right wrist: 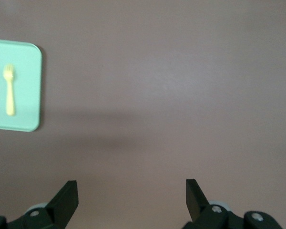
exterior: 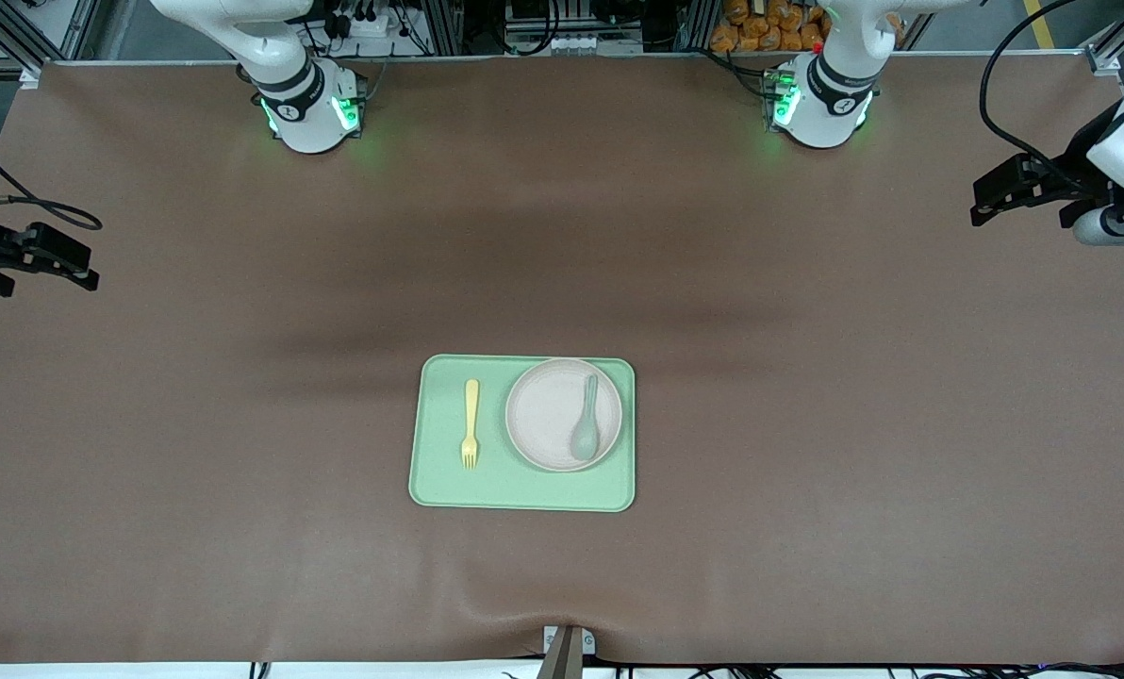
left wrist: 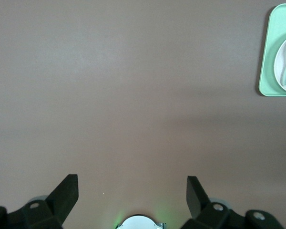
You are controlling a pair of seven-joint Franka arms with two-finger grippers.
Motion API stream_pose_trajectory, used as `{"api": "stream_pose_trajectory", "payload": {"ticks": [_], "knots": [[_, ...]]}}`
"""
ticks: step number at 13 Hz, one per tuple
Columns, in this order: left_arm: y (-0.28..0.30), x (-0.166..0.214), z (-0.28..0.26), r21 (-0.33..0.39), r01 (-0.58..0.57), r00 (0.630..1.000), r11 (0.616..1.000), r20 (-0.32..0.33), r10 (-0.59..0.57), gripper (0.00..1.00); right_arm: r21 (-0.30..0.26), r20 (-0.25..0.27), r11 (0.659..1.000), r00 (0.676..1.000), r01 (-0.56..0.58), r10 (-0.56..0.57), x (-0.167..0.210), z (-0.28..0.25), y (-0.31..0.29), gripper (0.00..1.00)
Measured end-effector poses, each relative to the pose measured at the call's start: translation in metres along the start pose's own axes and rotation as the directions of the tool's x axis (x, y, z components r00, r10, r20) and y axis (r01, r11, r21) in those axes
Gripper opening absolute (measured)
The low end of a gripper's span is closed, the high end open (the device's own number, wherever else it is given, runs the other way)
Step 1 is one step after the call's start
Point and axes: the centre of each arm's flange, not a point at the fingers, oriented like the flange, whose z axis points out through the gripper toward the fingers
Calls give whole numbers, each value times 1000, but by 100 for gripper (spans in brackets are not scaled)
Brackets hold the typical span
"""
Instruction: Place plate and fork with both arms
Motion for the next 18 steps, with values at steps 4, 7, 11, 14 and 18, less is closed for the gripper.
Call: {"api": "stream_pose_trajectory", "payload": {"ticks": [4, 7, 11, 14, 18], "knots": [[0, 0, 0, 0, 0, 1000, 1000, -1, 0, 100, -15, 4, 1000, 1000, 6, -6, -2, -11, -2, 100], [0, 0, 0, 0, 0, 1000, 1000, -2, 0, 100, -19, -26, 1000, 1000, 10, -10, -1, -25, -2, 100], [0, 0, -1, 0, 0, 1000, 1000, -5, 0, 100, -20, -25, 999, 999, 35, -36, -3, -33, -5, 100], [0, 0, -1, 0, 0, 1000, 1000, -5, 0, 100, -23, -34, 998, 997, 66, -67, -3, -38, -5, 100], [0, 0, -1, 0, -1, 1000, 1000, -5, 1, 100, -24, -42, 997, 997, 71, -72, -2, -41, -7, 100]]}}
